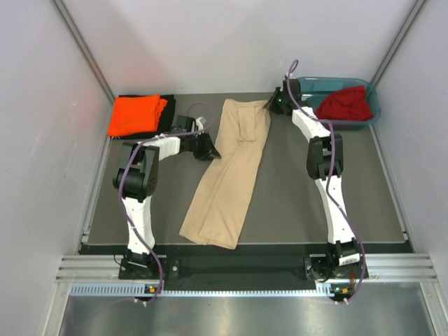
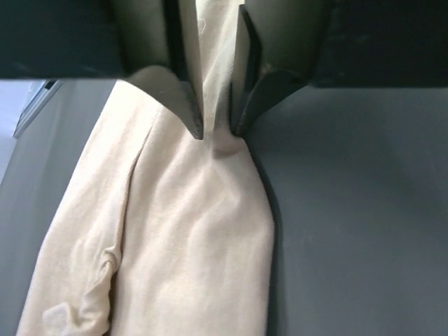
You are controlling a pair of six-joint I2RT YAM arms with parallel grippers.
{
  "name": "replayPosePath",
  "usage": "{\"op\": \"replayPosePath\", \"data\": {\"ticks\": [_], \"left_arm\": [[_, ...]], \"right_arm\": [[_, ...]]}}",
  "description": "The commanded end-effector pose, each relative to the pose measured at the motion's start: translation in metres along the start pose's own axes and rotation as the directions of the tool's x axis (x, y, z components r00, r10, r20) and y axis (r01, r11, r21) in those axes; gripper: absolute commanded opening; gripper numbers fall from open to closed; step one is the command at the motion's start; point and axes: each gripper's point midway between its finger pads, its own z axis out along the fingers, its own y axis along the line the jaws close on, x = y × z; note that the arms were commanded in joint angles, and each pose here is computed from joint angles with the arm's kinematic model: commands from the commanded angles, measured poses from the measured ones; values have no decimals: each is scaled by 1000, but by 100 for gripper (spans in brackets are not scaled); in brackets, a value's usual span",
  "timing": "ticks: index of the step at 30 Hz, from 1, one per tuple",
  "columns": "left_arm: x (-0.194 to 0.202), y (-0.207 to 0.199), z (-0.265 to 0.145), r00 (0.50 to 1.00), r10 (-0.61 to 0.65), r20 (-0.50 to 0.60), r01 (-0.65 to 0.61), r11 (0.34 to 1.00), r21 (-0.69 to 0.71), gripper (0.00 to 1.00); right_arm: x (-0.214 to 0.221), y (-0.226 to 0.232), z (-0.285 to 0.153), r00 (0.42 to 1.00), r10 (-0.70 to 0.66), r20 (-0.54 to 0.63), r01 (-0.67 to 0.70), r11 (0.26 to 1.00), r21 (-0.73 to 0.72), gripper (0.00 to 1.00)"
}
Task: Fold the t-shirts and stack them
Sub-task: Fold the tshirt
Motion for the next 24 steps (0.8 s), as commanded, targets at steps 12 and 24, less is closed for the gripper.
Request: {"op": "replayPosePath", "data": {"ticks": [12, 24], "left_arm": [[-13, 13, -59, 996, 12, 83, 7, 974, -228, 50], [104, 42, -153, 989, -144, 44, 150, 912, -381, 50]], "right_arm": [[-78, 58, -46, 987, -28, 157, 45, 993, -107, 49], [-17, 112, -210, 973, -216, -79, 216, 976, -11, 66]]}}
